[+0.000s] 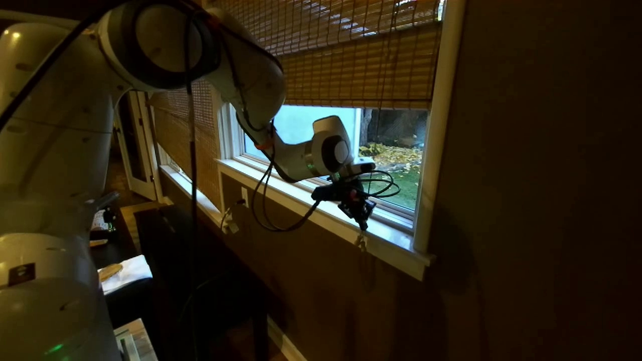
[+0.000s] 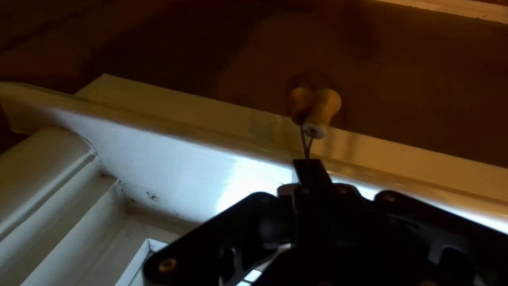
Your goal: Pull the white cord on the right side of the window
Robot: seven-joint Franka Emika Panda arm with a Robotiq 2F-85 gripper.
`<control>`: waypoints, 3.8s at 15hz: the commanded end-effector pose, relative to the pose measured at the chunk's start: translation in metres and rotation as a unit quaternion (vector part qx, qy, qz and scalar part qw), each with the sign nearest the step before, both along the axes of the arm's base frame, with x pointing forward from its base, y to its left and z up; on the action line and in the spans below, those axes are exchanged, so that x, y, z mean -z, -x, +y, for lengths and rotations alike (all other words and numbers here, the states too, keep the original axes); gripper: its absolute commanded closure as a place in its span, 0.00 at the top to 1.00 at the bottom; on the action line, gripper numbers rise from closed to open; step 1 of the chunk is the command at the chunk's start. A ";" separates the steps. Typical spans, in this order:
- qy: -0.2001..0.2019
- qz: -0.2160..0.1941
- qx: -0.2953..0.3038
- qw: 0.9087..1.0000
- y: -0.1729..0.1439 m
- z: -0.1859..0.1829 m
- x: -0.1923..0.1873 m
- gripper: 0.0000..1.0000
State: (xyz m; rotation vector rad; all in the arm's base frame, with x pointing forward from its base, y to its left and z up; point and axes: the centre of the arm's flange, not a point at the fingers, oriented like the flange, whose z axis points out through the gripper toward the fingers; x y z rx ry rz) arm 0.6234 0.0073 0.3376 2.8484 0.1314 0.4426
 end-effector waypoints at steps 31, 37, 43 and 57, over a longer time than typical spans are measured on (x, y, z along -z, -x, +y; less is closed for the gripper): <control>-0.138 0.176 0.110 0.968 0.110 -0.117 0.115 1.00; -0.153 0.007 0.131 0.979 0.151 -0.128 0.006 1.00; -0.149 -0.164 0.121 0.968 0.193 -0.110 -0.114 1.00; -0.137 -0.252 0.096 0.953 0.151 -0.112 -0.173 1.00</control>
